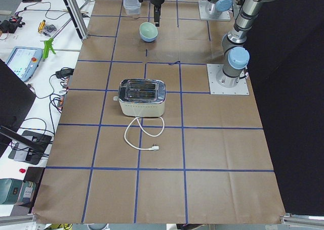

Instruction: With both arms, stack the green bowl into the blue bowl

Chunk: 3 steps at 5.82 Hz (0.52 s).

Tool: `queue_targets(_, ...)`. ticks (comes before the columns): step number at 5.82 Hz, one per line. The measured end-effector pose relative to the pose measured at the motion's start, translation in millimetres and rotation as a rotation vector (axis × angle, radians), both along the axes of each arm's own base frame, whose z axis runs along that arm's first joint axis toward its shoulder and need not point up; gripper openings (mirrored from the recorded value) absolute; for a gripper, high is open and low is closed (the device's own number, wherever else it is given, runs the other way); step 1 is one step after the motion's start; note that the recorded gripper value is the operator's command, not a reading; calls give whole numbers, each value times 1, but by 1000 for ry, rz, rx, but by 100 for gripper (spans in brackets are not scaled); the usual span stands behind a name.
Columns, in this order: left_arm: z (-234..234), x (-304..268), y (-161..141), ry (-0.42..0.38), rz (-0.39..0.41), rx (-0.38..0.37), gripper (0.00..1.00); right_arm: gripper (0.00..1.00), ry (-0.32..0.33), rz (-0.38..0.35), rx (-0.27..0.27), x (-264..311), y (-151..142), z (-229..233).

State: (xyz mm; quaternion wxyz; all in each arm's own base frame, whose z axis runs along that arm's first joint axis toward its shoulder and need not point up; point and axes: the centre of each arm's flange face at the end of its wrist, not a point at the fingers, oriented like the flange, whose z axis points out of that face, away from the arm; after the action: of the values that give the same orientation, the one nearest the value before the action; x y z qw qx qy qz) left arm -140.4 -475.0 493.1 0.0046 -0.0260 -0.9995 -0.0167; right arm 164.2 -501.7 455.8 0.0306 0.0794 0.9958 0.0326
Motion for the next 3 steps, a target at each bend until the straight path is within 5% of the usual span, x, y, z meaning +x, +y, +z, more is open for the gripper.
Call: queue_targets(3,-1,-1,0,3,-1,0,98,100,81,69,-10,-16,27,26)
